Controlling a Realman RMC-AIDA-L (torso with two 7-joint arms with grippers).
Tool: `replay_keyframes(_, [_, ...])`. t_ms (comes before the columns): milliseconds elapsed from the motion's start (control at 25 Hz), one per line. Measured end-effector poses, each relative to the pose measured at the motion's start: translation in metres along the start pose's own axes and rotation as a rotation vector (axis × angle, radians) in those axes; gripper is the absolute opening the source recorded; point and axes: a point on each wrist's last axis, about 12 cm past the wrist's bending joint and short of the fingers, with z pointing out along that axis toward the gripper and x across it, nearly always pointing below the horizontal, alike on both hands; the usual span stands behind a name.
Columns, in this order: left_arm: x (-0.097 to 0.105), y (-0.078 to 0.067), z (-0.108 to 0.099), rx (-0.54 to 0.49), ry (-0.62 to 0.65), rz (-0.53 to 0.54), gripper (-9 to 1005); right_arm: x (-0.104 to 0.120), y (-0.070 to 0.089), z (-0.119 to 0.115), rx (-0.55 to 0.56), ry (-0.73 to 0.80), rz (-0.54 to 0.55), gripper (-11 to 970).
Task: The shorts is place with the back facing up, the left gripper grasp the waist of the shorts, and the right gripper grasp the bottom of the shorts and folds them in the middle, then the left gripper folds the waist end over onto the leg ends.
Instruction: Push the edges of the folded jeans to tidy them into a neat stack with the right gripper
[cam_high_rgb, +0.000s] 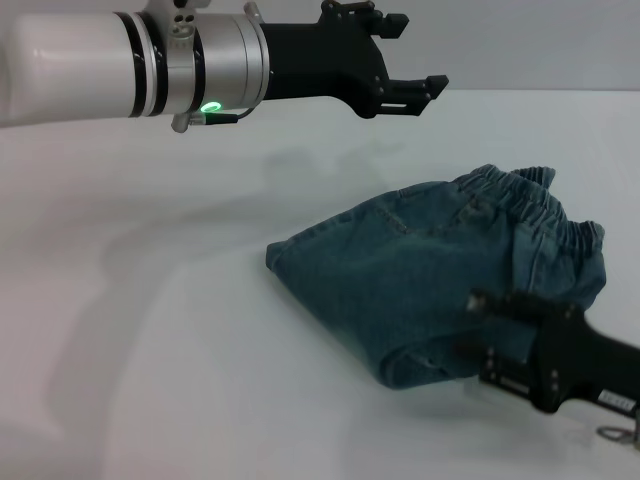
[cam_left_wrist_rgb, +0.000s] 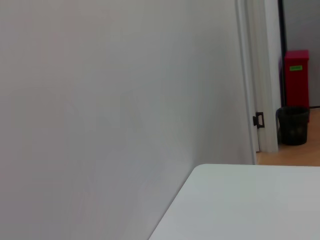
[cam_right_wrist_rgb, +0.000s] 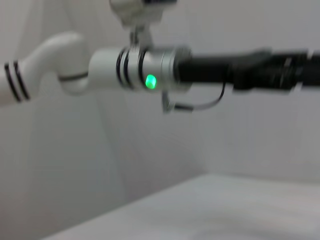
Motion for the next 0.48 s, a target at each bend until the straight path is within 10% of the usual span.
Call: replay_keyframes(480, [0.0,-0.001,0.003,-0.007,0.001,0.002,797,0.015,0.002,0.011,-0.073,0.178,0.09,567])
